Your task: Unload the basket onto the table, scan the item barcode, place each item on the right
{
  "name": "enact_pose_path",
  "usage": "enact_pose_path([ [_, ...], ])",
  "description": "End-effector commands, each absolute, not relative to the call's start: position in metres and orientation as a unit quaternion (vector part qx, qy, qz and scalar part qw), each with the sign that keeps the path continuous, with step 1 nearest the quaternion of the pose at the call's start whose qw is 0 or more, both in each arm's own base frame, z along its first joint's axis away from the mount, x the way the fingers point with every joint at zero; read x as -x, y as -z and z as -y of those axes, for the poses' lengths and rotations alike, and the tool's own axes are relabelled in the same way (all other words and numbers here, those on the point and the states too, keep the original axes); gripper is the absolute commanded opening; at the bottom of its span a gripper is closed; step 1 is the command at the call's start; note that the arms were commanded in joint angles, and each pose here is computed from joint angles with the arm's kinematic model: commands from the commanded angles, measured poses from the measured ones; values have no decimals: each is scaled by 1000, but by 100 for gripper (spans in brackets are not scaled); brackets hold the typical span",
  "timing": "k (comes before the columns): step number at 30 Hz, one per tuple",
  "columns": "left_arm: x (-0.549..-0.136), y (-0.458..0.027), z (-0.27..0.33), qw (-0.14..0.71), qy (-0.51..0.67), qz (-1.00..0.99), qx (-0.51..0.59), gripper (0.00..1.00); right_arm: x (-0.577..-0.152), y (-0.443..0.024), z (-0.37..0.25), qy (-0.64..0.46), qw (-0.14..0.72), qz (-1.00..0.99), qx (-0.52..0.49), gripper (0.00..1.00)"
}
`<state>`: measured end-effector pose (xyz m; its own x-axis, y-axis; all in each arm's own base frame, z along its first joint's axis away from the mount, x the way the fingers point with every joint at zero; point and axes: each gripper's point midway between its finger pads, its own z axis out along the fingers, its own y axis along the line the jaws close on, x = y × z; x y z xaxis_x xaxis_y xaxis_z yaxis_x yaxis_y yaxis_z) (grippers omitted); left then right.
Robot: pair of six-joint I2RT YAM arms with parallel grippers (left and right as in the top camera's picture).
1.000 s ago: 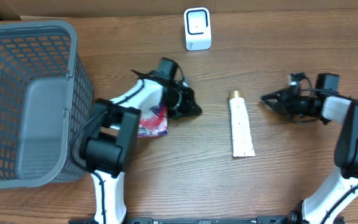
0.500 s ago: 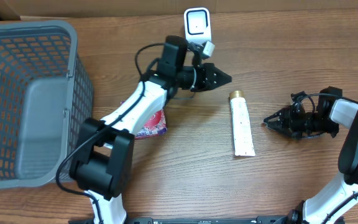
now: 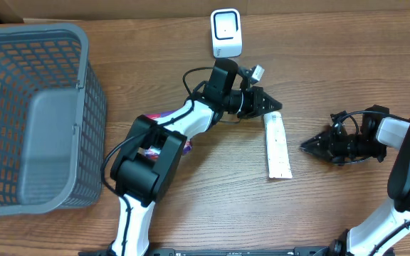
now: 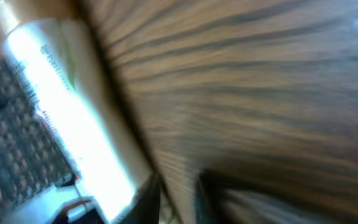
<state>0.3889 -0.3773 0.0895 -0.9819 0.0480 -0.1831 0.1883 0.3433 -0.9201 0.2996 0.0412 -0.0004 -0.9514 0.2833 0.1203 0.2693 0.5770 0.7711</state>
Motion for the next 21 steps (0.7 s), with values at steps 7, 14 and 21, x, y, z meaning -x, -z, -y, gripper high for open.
enact_pose_path([
  [7, -384, -47, 378, 13, 564, -825, -39, 4, -283, 6, -53, -414, 8, -907, -73, 91],
  [14, -385, -45, 377, 14, 561, -827, -36, 4, -282, 8, -86, -409, -1, -912, -11, 91],
  [21, -382, -41, 375, 8, 554, -832, -36, 4, -286, 9, -94, -407, 1, -913, -4, 89],
])
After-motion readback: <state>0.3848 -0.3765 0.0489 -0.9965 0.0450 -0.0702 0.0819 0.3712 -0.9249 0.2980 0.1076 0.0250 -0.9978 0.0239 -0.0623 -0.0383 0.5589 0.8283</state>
